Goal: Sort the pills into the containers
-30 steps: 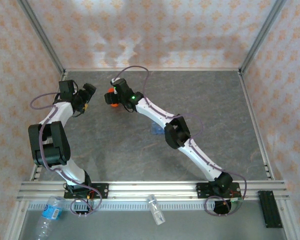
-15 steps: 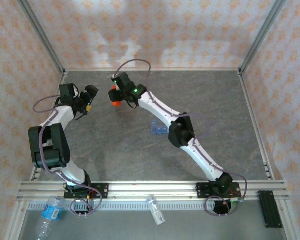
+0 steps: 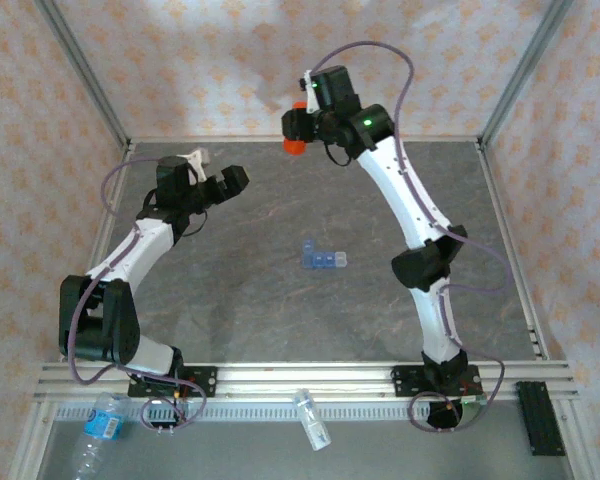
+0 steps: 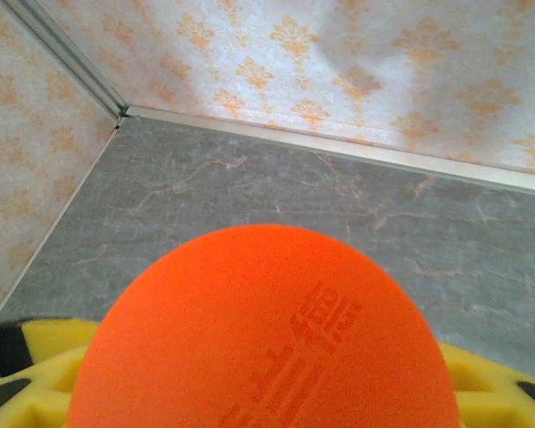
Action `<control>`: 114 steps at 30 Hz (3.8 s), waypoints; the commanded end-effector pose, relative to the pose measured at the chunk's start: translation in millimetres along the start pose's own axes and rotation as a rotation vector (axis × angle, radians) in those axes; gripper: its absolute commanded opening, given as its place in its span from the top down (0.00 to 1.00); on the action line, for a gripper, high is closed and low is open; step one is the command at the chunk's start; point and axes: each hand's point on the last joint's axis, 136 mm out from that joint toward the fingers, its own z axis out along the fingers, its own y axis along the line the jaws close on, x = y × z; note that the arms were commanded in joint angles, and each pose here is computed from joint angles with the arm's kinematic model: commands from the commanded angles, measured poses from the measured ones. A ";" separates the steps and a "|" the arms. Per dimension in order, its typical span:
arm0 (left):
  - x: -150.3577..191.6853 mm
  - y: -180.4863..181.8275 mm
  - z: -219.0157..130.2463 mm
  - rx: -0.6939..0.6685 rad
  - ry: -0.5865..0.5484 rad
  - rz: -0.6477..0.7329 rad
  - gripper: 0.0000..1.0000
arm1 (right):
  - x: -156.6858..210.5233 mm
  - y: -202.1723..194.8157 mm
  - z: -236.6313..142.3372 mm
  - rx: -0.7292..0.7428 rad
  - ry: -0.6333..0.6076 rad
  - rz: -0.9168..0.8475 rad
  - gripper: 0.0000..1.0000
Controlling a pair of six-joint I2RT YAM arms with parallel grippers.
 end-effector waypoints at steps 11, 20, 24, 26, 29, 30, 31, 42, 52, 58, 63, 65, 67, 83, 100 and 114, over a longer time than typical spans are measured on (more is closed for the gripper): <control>36.8 -113.7 -16.6 0.210 -0.160 0.787 0.00 | 47.7 2.2 -74.8 -0.092 0.197 0.025 0.65; 63.2 -151.1 -3.3 0.331 -0.181 0.898 0.00 | 63.5 23.6 -100.5 -0.230 0.216 0.072 0.64; 59.9 -170.9 1.3 0.402 -0.215 0.859 0.02 | 71.8 26.8 -98.3 -0.262 0.217 0.126 0.64; 59.9 -178.6 2.2 0.429 -0.213 0.853 0.02 | 75.8 27.2 -94.9 -0.272 0.218 0.148 0.64; 61.1 -186.5 1.2 0.458 -0.204 0.847 0.04 | 83.7 28.0 -87.1 -0.286 0.237 0.174 0.64; 61.4 -188.5 0.3 0.468 -0.200 0.844 0.04 | 85.6 28.0 -85.0 -0.288 0.241 0.181 0.65; 62.3 -189.6 0.1 0.475 -0.192 0.837 0.05 | 86.7 28.5 -82.8 -0.293 0.243 0.188 0.65; 80.5 -191.9 -7.9 0.527 -0.115 0.794 0.07 | 87.2 20.3 -69.4 -0.235 0.211 0.206 0.65; 80.3 -188.6 -17.0 0.514 -0.130 0.785 0.06 | 91.0 27.6 -62.2 -0.241 0.209 0.229 0.65; 80.4 -191.7 -9.9 0.526 -0.108 0.777 0.11 | 94.4 41.4 -67.9 -0.265 0.204 0.229 0.65; 80.1 -193.0 -7.7 0.532 -0.103 0.760 0.17 | 95.7 46.1 -70.6 -0.272 0.197 0.235 0.66; 80.8 -192.3 -6.7 0.530 -0.097 0.756 0.22 | 95.2 45.0 -71.1 -0.267 0.191 0.240 0.66; 82.5 -190.9 -5.7 0.529 -0.089 0.748 0.27 | 94.2 45.1 -72.2 -0.267 0.187 0.243 0.66; 79.5 -192.0 0.5 0.528 -0.094 0.715 0.49 | 97.1 46.8 -71.6 -0.281 0.193 0.265 0.66; 69.5 -190.5 7.8 0.501 -0.143 0.684 1.00 | 98.9 45.7 -75.6 -0.279 0.183 0.277 0.66; 53.0 -182.2 8.1 0.420 -0.190 0.676 1.00 | 97.2 40.2 -77.3 -0.256 0.155 0.282 0.54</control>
